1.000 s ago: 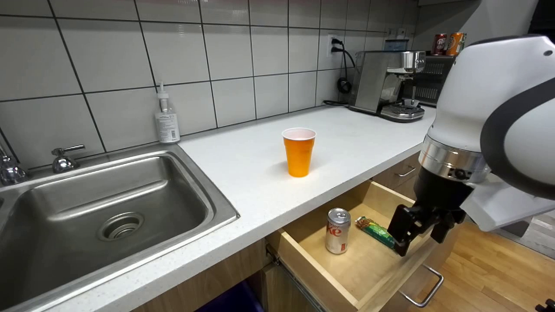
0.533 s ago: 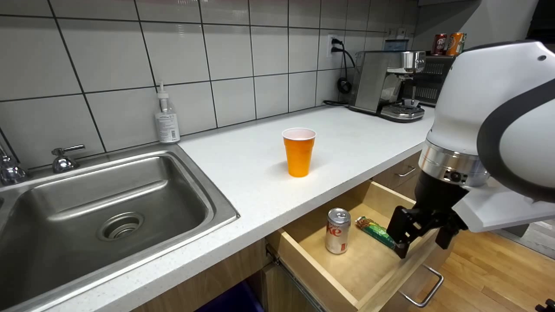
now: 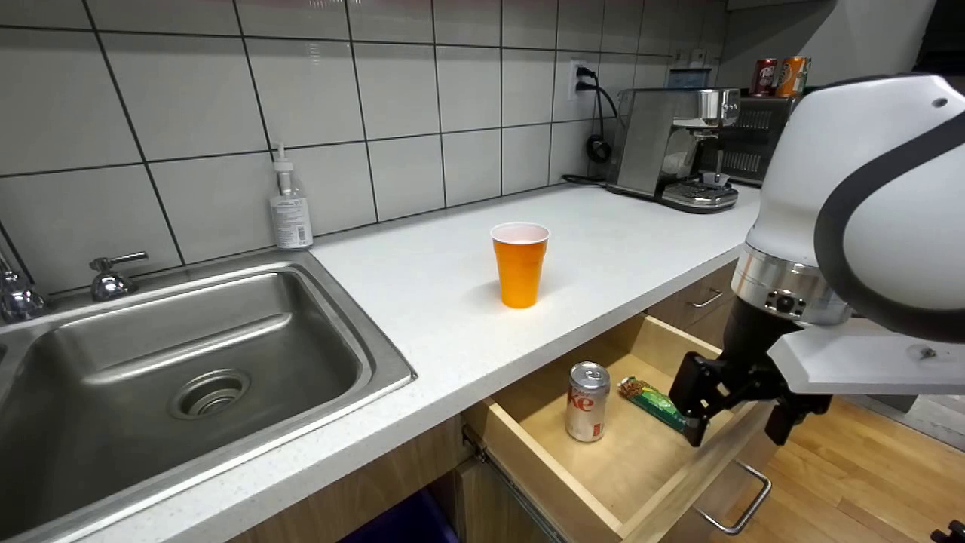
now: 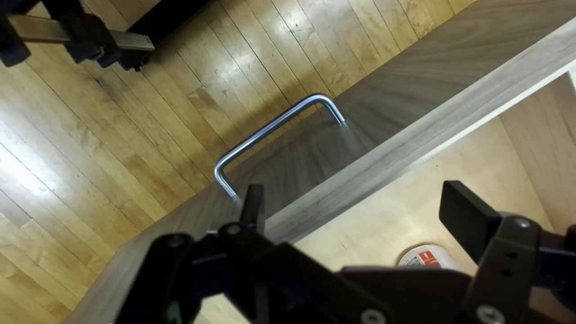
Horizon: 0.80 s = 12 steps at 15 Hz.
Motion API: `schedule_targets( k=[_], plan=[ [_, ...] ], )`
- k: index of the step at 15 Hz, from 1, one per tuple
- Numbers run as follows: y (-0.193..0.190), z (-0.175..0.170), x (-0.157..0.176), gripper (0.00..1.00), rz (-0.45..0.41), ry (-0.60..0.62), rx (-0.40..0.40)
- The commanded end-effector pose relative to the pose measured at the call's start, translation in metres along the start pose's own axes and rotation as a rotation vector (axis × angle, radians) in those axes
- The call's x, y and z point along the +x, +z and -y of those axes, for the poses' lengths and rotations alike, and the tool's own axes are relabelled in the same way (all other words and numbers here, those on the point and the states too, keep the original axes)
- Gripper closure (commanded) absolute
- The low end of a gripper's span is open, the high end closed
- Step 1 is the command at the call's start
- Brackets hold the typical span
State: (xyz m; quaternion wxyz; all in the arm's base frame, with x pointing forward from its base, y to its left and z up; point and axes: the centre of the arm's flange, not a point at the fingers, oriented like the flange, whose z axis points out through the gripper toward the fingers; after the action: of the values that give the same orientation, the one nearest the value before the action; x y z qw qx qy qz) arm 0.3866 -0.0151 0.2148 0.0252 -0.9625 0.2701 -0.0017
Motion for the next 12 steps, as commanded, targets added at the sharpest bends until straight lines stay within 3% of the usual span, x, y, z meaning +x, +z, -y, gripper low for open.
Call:
schedule_targets(
  k=[1,12],
  plan=[
    [0.003,0.004,-0.004,0.0,0.009,0.082,0.003],
    [0.025,0.006,0.003,0.0,-0.01,0.195,-0.016]
  ],
)
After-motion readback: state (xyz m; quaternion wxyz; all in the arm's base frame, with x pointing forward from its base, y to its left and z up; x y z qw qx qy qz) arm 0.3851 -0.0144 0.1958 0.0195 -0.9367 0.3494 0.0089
